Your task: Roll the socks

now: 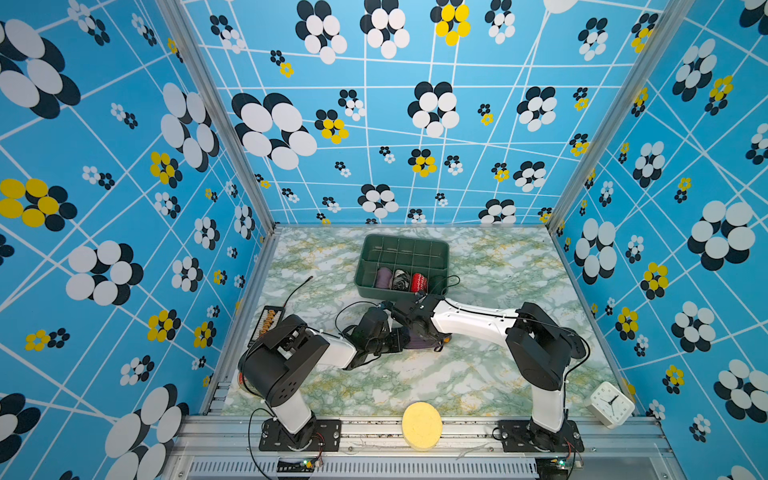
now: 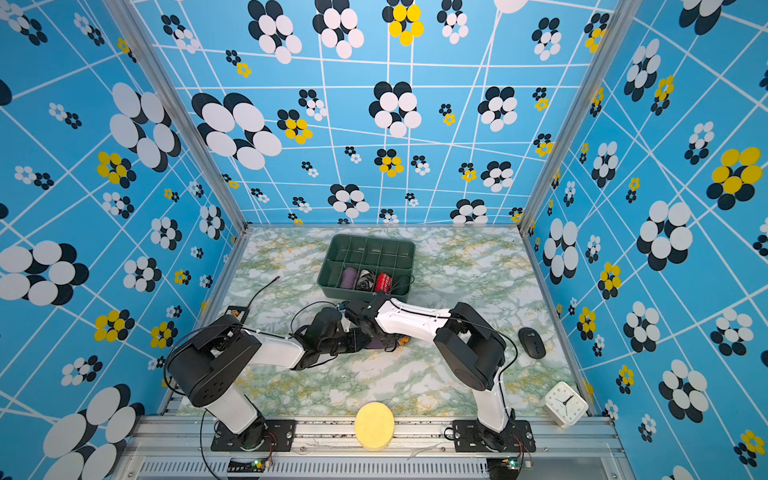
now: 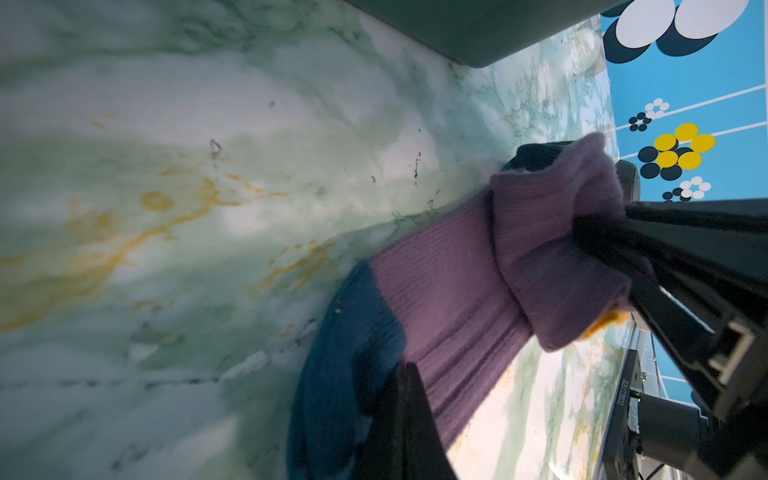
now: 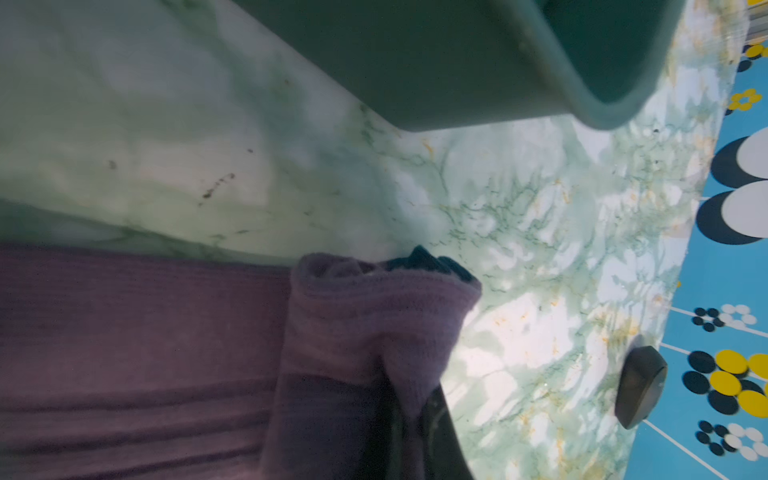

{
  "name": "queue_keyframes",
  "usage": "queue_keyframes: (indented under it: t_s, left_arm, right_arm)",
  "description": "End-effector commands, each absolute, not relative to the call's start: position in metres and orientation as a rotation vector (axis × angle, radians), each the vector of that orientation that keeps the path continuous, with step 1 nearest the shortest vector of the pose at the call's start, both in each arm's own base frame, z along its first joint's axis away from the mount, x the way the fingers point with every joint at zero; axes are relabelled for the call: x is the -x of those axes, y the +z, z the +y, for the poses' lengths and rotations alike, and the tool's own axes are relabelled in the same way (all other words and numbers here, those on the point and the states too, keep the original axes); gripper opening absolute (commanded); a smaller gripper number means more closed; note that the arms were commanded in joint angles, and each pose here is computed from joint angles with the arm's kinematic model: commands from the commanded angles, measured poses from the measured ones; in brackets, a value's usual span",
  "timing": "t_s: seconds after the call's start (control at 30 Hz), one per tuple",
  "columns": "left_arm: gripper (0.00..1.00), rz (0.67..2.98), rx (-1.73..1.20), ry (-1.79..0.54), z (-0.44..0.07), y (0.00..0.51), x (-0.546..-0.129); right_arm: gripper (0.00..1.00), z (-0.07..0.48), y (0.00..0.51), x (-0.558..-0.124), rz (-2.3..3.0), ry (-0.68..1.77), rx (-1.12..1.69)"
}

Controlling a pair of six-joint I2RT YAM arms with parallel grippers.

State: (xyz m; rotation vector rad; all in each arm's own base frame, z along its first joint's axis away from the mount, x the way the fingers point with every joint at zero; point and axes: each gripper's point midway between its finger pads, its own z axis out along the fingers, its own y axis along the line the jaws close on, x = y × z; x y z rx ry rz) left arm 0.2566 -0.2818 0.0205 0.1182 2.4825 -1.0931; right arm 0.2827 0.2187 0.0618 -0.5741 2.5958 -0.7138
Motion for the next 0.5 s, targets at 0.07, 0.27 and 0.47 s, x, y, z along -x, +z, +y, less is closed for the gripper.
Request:
queue_keyframes:
  t_s: [0.07, 0.27, 0.47]
  left_arm:
    - [0.02, 2.674, -0.046, -0.922, -0.247, -0.025, -0.234]
    - [0.02, 2.674, -0.047, -0.931, -0.249, -0.025, -0.235]
    - [0.02, 2.664, -0.049, -0.944, -0.252, -0.022, -0.238]
  right_arm:
    - [0.00, 0.192, 0.072, -0.285, 2.534, -0.934, 0.602]
    - [0.00, 0.216, 0.064, -0.280, 2.539, -0.861, 0.679]
    - [0.00, 0.237, 0.054, -0.278, 2.529, -0.846, 0.756]
